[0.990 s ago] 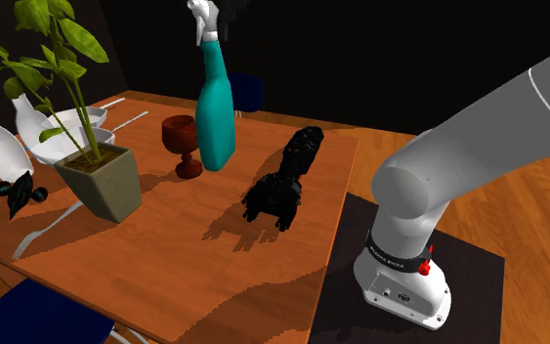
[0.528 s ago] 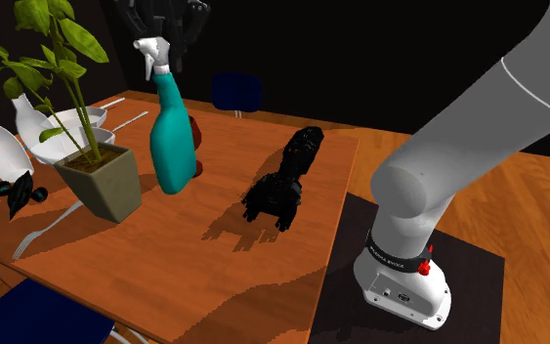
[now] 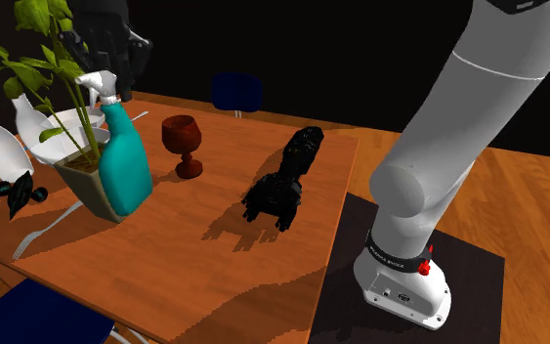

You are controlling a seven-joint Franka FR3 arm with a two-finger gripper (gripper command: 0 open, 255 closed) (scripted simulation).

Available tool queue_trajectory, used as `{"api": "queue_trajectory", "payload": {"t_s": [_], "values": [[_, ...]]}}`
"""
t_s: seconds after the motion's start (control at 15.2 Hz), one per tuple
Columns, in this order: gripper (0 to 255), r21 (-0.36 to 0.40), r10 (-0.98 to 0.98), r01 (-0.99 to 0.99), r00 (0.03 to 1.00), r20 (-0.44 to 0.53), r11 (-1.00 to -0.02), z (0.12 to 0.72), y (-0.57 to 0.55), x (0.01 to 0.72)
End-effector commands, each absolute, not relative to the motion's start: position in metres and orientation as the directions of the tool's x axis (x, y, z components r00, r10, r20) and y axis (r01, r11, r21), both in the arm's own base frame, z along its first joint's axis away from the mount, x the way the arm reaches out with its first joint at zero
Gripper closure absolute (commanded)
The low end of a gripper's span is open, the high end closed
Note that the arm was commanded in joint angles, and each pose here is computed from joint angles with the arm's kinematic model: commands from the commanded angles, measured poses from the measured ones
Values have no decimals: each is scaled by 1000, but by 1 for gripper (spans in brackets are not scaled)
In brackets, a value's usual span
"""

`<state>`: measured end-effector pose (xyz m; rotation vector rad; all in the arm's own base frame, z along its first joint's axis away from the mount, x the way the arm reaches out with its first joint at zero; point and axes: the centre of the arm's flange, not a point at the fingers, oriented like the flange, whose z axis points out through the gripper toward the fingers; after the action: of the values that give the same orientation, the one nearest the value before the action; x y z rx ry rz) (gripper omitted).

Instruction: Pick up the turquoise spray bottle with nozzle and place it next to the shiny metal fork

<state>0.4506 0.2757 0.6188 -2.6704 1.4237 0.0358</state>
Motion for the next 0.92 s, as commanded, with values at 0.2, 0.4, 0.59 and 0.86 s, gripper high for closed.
{"api": "queue_trajectory", "payload": {"t_s": [0.2, 0.4, 0.59, 0.86], "values": [[255, -92, -826, -829, 558, -75, -551, 586, 314, 495], [255, -92, -826, -829, 558, -75, -551, 568, 336, 522], [255, -92, -826, -829, 558, -75, -552, 549, 359, 549], [255, -92, -826, -829, 558, -75, -552, 524, 388, 584]]}}
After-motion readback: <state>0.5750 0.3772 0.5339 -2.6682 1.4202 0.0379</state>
